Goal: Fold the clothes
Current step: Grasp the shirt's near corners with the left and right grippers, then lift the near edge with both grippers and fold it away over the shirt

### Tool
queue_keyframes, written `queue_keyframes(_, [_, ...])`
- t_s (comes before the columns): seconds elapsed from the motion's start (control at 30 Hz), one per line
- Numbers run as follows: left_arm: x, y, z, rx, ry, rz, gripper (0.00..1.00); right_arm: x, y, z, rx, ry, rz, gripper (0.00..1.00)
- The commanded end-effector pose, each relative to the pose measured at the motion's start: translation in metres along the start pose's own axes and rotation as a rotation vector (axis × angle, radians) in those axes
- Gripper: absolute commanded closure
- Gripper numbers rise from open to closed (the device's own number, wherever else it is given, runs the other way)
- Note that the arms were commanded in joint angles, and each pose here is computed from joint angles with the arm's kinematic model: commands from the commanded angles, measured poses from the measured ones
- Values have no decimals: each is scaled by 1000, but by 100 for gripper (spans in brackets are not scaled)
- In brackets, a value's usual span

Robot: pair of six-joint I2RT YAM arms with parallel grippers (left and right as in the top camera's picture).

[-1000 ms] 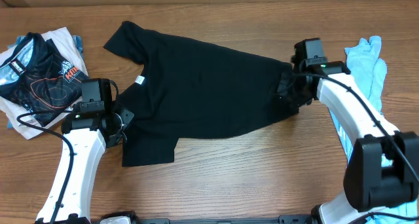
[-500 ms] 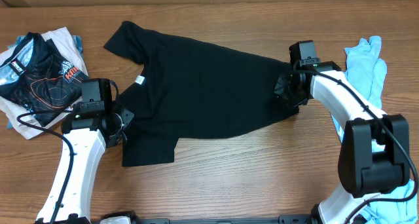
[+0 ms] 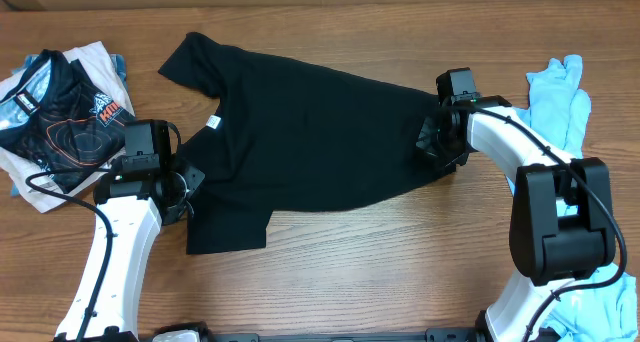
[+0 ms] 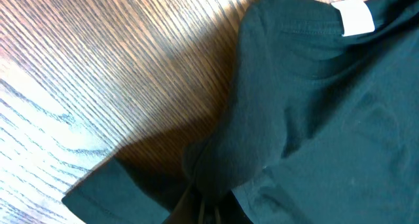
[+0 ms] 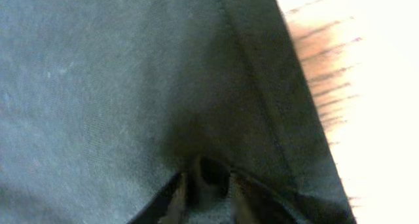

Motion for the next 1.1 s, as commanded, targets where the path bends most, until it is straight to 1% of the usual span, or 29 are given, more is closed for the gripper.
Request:
queue_keyframes(0.0, [-1,-1,-2,2,7,-30,95,-1,-2,-4,-14,8,-2,85])
queue_keyframes(0.27, [-1,-1,-2,2,7,-30,95,-1,-1,10,0,-11,-1,85])
queue_keyframes(0.3, [-1,-1,-2,1,7,-30,95,-1,-1,13,3,-16,-1,86])
queue_keyframes(0.33, [-1,-1,-2,1,7,-30,95,-1,-1,17,8,-23,0,91])
queue_keyframes(0.37, [-1,-1,-2,1,6,-30,96,0,0,22,13,-29,0,96])
queue_keyframes(0.5, [1,-3,-2,-11,-5,-64,96,3,4,50,18,-45,1,96])
queue_keyframes(0.67, [10,-13,9,-51,-45,-158,96,9,5,92,-31,-90,4,96])
queue_keyframes(0.8, [30,-35,44,-148,-117,-273,96,17,7,145,-57,-184,3,96])
queue_keyframes(0.93, [51,-61,101,-273,-214,-474,96,19,12,209,-11,-289,27,96])
queue_keyframes(1.07, [65,-72,158,-305,-311,-531,96,9,10,273,55,-380,23,96])
Point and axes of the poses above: each gripper's point midway between its finger pads, its own z axis back along the fingers, its own y axis along the line the jaws close on, x = y × z, the point moved 9 cm from there along z, back along the fingers, and after that the axes turned 8 degrees about -z, right-handed, at the moved point
